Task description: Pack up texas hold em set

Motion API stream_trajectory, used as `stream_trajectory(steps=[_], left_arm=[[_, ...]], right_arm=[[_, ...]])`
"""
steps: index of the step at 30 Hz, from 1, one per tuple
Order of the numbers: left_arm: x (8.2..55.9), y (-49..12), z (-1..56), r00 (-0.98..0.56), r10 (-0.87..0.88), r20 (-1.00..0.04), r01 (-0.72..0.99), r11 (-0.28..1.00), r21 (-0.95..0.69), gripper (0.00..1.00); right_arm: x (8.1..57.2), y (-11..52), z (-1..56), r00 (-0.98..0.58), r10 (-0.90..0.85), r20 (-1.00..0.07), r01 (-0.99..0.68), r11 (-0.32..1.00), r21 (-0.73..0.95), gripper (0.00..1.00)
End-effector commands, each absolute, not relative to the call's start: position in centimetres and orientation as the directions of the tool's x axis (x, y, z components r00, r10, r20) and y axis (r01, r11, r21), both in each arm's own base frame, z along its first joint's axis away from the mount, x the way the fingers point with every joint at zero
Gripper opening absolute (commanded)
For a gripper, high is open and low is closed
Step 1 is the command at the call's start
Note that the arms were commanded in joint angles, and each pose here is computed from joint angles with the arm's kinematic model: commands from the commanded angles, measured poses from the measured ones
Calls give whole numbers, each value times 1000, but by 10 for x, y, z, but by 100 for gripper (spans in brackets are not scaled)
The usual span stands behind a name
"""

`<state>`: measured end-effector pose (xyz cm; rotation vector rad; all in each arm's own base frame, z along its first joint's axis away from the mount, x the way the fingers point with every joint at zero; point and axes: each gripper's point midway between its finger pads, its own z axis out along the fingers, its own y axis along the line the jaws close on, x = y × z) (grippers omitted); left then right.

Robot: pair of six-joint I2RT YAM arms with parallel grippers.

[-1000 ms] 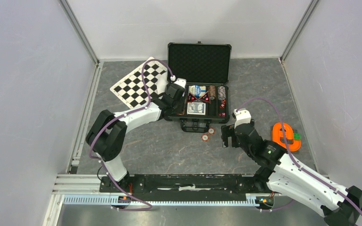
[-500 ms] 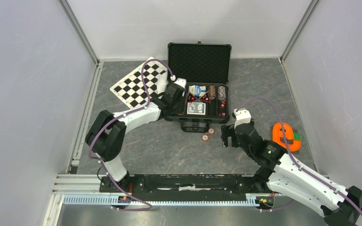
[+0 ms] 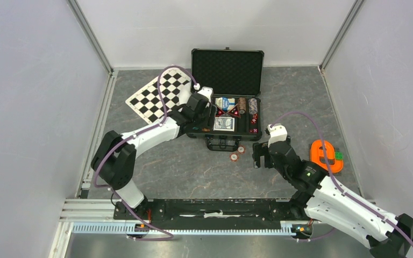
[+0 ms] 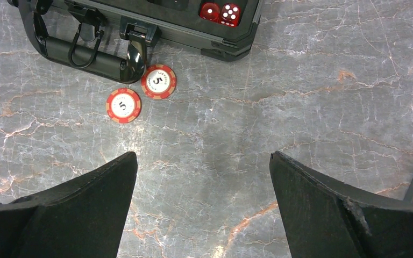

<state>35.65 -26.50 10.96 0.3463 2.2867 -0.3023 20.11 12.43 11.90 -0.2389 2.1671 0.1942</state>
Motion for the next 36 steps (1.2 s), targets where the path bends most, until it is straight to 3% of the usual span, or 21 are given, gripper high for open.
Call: stream_trajectory(steps=[1,8,14,21,36], left_arm=[[347,-276,144,-633,152,-759,383,914,-137,75],[295,-304,137,-633,266,-727,455,888,-71,79],[245,-333,124,-646,320,-693,512,855,-82,99],[212,-363,104,-664,400,-631,549,834,-50,100],[202,-407,60,-740,410,-533,526,847,-79,84]], right_arm=[[206,123,132,-531,-73,-844,-228,972,59,99],[205,110,134,-537,-63,-841,-169,985,34,99],[205,90,149,-516,-15,-857,-69,997,23,99],[201,57,163,-447,112,-888,119,991,65,99],[196,40,191,-317,225,-921,158,971,182,99]])
